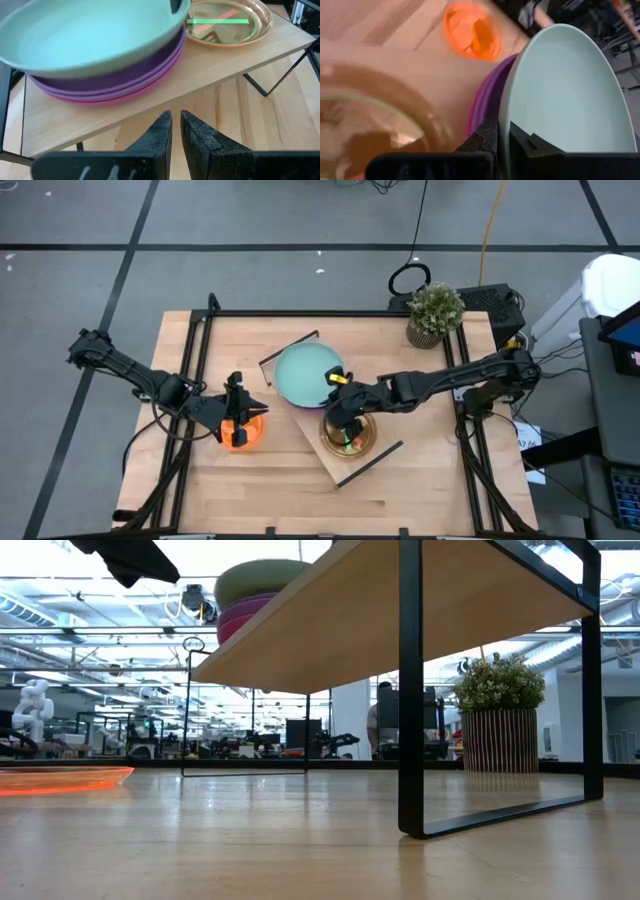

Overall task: Place and stack plates onto a shelf
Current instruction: Stack the light blue plate on top of the purple plate on the shelf, then stack the orange plate on top of the green plate on the shelf

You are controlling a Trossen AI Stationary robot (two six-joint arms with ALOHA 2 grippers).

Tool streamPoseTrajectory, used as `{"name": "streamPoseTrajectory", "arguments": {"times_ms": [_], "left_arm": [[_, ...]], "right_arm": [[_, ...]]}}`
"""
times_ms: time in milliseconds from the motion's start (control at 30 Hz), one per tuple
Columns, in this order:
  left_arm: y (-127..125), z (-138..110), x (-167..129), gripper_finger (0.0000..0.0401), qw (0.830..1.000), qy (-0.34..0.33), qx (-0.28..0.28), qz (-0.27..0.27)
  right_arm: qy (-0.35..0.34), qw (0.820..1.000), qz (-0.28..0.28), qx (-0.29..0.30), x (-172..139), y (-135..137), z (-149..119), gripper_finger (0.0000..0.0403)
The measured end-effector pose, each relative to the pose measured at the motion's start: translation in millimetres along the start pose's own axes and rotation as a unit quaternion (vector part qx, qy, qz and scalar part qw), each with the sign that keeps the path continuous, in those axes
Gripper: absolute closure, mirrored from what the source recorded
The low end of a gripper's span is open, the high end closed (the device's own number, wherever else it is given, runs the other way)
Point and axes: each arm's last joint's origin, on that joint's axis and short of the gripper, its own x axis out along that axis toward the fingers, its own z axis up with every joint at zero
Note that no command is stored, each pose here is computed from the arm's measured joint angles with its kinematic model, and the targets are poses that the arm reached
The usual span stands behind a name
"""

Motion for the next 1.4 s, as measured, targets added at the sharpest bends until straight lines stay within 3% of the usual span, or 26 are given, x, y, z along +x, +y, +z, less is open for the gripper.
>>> {"name": "streamPoseTrajectory", "arguments": {"times_ms": [733, 1400], "left_arm": [[-2.8, -1.8, -1.6, 0.0354, 1.000, 0.003, 0.011, -0.006], [-6.2, -3.8, -3.6, 0.0354, 1.000, 0.007, 0.006, -0.014]], "right_arm": [[-0.008, 1.000, -0.006, -0.004, -5.2, -2.4, 1.5, 0.0339], [-0.055, 0.998, -0.022, 0.009, -37.9, 6.7, 18.9, 0.0334]]}}
